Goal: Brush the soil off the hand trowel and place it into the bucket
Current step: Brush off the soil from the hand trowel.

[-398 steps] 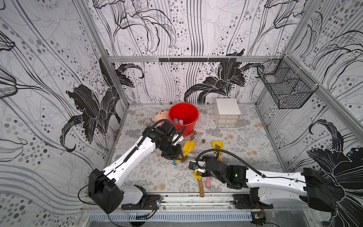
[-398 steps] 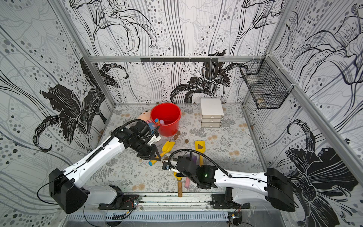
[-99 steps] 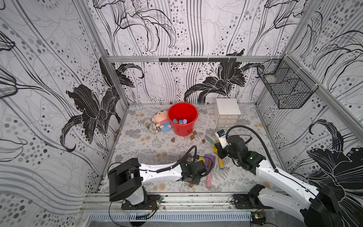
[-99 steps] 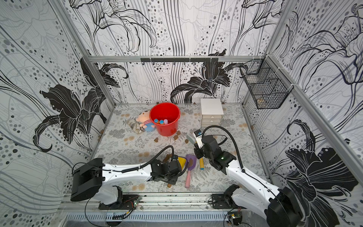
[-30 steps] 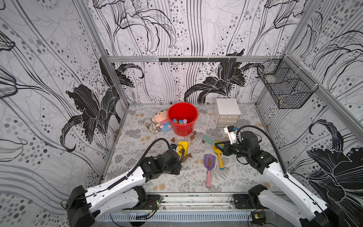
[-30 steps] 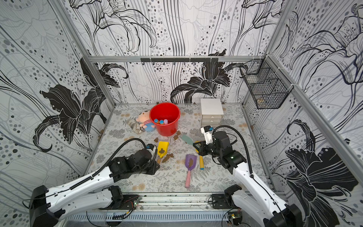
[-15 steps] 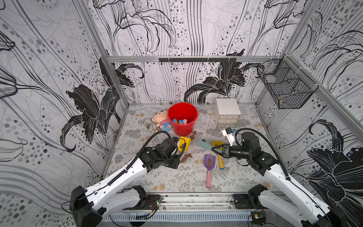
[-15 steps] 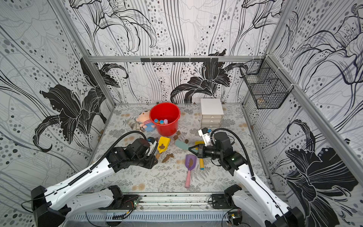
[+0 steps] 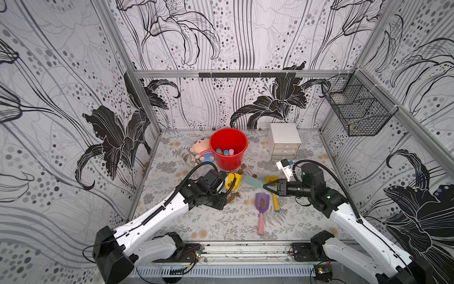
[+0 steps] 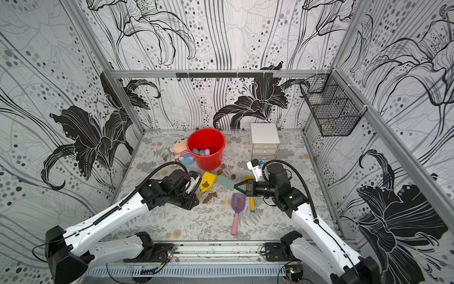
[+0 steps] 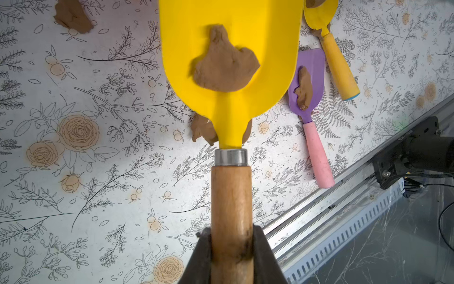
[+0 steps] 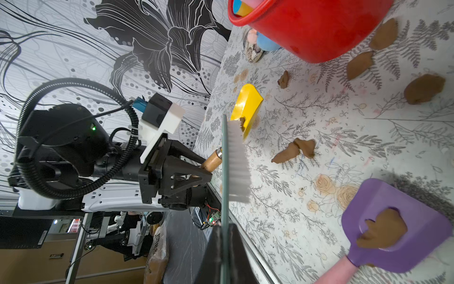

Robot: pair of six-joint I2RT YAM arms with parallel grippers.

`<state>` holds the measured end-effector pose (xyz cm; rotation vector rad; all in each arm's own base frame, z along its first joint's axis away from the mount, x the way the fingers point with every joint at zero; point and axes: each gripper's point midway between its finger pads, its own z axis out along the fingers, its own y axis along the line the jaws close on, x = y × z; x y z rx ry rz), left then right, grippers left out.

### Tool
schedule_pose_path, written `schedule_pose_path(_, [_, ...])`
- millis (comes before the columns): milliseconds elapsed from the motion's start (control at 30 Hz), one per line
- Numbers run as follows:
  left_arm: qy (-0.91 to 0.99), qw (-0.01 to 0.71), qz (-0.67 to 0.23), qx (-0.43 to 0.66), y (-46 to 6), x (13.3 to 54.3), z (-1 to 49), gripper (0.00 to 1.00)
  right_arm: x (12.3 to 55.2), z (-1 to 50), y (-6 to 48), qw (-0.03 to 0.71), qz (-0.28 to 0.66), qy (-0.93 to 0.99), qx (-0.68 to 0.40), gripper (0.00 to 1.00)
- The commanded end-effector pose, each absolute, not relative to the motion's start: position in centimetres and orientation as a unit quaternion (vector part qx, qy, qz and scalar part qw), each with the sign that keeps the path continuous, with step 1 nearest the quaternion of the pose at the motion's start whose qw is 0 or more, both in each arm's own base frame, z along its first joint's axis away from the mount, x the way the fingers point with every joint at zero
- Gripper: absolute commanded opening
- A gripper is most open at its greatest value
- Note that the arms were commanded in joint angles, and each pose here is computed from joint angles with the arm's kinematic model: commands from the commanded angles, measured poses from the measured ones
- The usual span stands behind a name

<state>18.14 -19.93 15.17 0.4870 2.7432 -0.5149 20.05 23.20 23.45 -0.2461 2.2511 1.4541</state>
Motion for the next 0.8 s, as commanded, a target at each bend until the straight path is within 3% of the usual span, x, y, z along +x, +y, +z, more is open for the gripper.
schedule_pose_path(0, [0.945,0.170,-0.205,0.189,-21.0,18.6,16.6,0.00,19.4,25.4,23.5,0.222,0.549,0.800,-0.095,0.00])
schedule_pose_path(600, [0.938,0.169,-0.214,0.215,-22.0,18.5,16.3,0.00,19.1,22.2,29.3,0.156,0.566,0.800,-0.125,0.00])
schedule_pose_path(767, [0.936,0.168,-0.215,0.221,-22.2,18.1,16.1,0.00,20.3,20.5,29.2,0.162,0.526,0.824,-0.135,0.00])
